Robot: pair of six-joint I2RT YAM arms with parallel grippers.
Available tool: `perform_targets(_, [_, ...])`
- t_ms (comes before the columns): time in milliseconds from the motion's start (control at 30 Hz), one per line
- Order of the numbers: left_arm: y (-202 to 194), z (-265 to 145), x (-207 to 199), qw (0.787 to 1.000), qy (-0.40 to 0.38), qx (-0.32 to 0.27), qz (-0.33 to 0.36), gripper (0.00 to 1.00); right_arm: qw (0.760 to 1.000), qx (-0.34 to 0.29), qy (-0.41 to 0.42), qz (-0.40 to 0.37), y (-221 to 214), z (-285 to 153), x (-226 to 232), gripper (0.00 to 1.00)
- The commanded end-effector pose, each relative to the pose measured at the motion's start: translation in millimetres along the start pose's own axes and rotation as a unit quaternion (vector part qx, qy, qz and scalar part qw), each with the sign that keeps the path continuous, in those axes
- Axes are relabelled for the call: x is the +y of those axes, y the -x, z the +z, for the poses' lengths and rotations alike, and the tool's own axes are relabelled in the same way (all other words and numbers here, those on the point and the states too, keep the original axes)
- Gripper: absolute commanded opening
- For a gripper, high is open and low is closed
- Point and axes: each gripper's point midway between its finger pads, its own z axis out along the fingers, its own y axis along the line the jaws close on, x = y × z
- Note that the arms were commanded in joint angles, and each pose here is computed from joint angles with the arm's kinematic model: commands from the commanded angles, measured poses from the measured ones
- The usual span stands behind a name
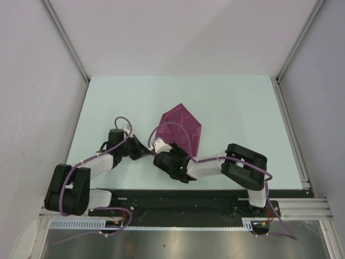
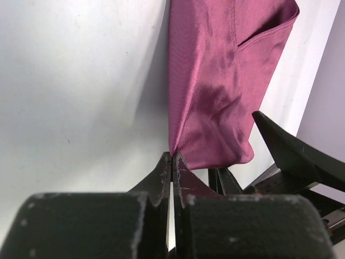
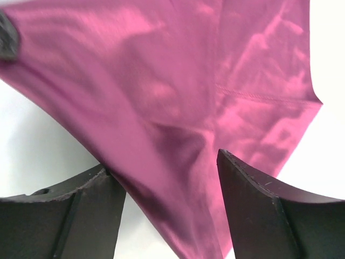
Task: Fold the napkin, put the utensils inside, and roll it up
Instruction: Roll the napkin with the utensil
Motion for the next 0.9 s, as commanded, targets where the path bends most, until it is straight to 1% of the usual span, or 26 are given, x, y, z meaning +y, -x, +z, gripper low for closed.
perform_targets(0, [20, -3, -17, 0.999, -0.025, -0.024, 0.007, 0.0, 0.999, -0.004, -0.033, -0.006, -2, -15, -13, 0.69])
perform_targets(100, [21, -3, -18, 0.999, -0.027, -0.025, 0.009, 0.0, 0.999, -0.005, -0.032, -0.016, -6, -17, -12, 0.66])
perform_targets(167, [21, -3, -18, 0.999, -0.027, -0.025, 0.009, 0.0, 0.999, -0.007, -0.03, -0.023, -7, -17, -10, 0.6])
perform_targets(200, [22, -3, -17, 0.999, -0.025, -0.027, 0.009, 0.0, 0.999, -0.008, -0.03, -0.025, -8, -17, -10, 0.55])
perform_targets(233, [22, -2, -17, 0.999, -0.024, -0.026, 0.01, 0.0, 0.999, -0.009, -0.025, -0.029, -8, -17, -7, 0.46])
perform_targets(300, [23, -2, -17, 0.999, -0.023, -0.028, 0.011, 0.0, 0.999, -0.009, -0.014, -0.041, -9, -16, -4, 0.38])
perform_targets(333, [23, -2, -17, 0.999, -0.023, -0.028, 0.013, 0.0, 0.999, -0.009, 0.006, -0.045, -8, -17, 3, 0.32])
perform_targets(367, [24, -2, -18, 0.999, -0.022, -0.03, 0.014, 0.0, 0.999, -0.009, 0.017, -0.048, -7, -17, 6, 0.29])
perform_targets(400, [25, -2, -18, 0.999, -0.022, -0.031, 0.019, 0.01, 0.997, -0.007, 0.05, -0.057, -7, -18, 15, 0.26])
perform_targets(433, [26, -2, -17, 0.999, -0.02, -0.031, 0.02, 0.03, 0.996, -0.005, 0.062, -0.057, -7, -17, 17, 0.19])
perform_targets(467, [28, -2, -18, 0.999, -0.018, -0.034, 0.023, 0.07, 0.995, 0.001, 0.076, -0.062, -9, -17, 19, 0.15])
perform_targets(500, [29, -2, -18, 0.999, -0.016, -0.036, 0.025, 0.14, 0.992, 0.002, 0.11, -0.061, -7, -20, 28, 0.12])
perform_targets(533, [30, -3, -18, 0.999, -0.016, -0.039, 0.027, 0.19, 0.991, 0.007, 0.122, -0.056, -6, -17, 27, 0.06])
perform_targets(567, [33, -4, -20, 0.998, -0.016, -0.044, 0.031, 0.25, 0.989, 0.016, 0.135, -0.057, -9, -18, 27, 0.03])
perform_targets(600, [35, -4, -19, 0.998, -0.013, -0.049, 0.033, 0.34, 0.984, 0.014, 0.168, -0.05, -3, -23, 33, 0.0])
perform_targets(633, [36, -5, -19, 0.998, -0.009, -0.051, 0.034, 0.38, 0.982, 0.034, 0.178, -0.045, -9, -21, 27, 0.0])
perform_targets(667, [38, -6, -19, 0.998, -0.008, -0.056, 0.038, 0.48, 0.98, 0.037, 0.193, -0.038, -7, -22, 28, 0.0])
perform_targets(700, [40, -7, -16, 0.997, 0.001, -0.062, 0.038, 0.51, 0.973, 0.037, 0.225, -0.027, -1, -26, 33, 0.0])
perform_targets(733, [41, -7, -15, 0.997, 0.005, -0.065, 0.039, 0.55, 0.969, 0.047, 0.24, -0.018, -1, -27, 32, 0.0])
perform_targets(767, [41, -8, -14, 0.997, 0.008, -0.067, 0.041, 0.65, 0.967, 0.055, 0.25, -0.004, 0, -23, 26, 0.0])
perform_targets(800, [43, -9, -11, 0.996, 0.018, -0.076, 0.042, 0.69, 0.955, 0.06, 0.291, 0.006, 2, -29, 33, 0.0])
perform_targets(867, [45, -12, -5, 0.994, 0.034, -0.088, 0.048, 0.75, 0.943, 0.078, 0.322, 0.032, 7, -28, 27, 0.0])
